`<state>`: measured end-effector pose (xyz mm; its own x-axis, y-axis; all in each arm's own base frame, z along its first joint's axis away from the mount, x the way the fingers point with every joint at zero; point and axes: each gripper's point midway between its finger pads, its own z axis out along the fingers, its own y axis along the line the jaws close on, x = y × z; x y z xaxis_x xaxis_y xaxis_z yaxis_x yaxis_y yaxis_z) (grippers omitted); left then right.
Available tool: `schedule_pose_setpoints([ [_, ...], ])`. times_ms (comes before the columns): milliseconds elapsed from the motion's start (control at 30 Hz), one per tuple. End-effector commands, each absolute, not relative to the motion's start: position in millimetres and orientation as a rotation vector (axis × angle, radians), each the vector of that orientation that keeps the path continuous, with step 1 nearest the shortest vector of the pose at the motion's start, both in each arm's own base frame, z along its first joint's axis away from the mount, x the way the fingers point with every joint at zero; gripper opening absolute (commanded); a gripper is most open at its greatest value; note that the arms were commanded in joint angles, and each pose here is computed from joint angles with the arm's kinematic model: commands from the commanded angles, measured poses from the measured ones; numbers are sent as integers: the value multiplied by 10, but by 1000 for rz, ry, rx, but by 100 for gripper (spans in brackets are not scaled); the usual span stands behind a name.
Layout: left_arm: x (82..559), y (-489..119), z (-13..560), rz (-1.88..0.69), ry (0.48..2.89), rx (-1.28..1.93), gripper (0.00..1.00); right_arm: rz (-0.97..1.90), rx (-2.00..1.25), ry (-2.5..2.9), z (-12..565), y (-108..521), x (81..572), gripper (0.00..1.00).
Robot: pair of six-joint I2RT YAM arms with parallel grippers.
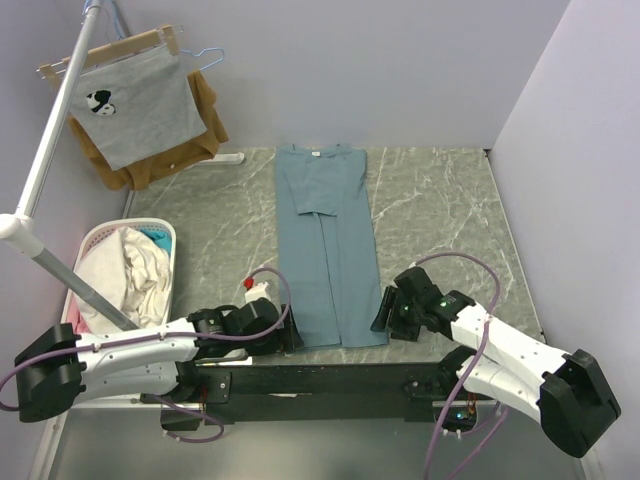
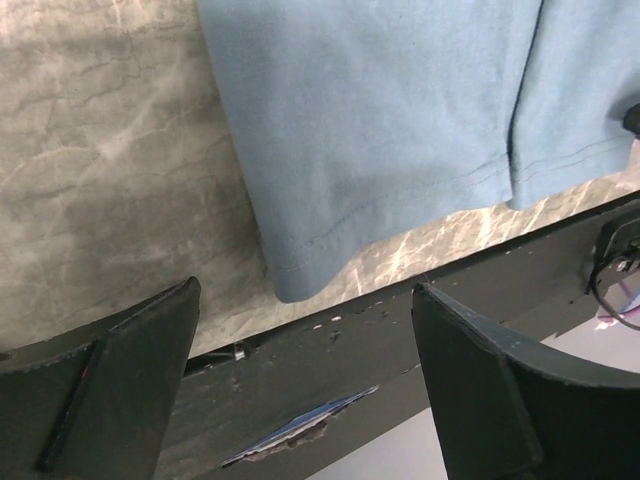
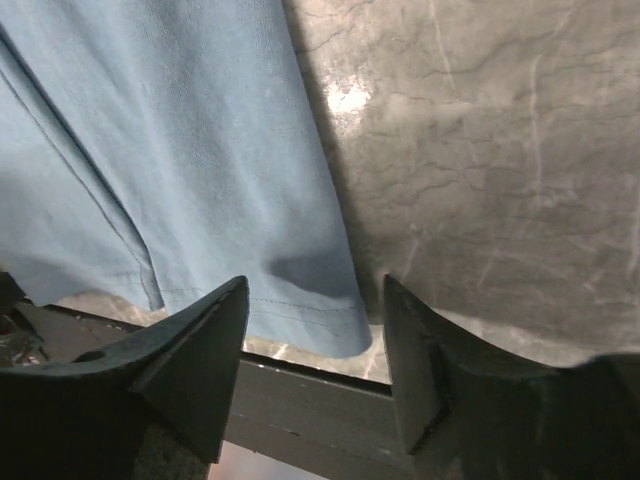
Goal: Fold and stack the t-shirts
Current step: Grab the bottom of the folded rectangular tshirt with both arms
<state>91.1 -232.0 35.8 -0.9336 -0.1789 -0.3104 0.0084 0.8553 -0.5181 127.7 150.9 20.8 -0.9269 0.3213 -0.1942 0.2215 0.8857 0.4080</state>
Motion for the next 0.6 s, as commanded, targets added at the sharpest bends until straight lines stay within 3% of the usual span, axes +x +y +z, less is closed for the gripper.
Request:
schedule_pose_setpoints([
  [0, 882, -2162, 124, -632, 2716, -166, 93, 558, 436, 2801, 119, 1504, 1235, 61],
  [133, 956, -2192, 87, -601, 2697, -161, 90, 553, 432, 2803, 92, 1502, 1237, 57],
  [267, 1015, -2212, 36, -553, 2691, -154, 79, 547, 427, 2809, 65, 1503, 1240, 56],
  [333, 1018, -2197, -5, -519, 2703, -146, 70, 548, 427, 2807, 67, 1508, 1248, 54],
  [467, 998, -2181, -38, -507, 2716, -145, 43, 559, 434, 2812, 43, 1516, 1228, 39],
  [533, 989, -2162, -47, -504, 2718, -147, 32, 577, 434, 2814, 35, 1534, 1216, 30],
  [567, 986, -2163, -42, -511, 2717, -149, 24, 581, 435, 2816, 29, 1536, 1204, 19],
])
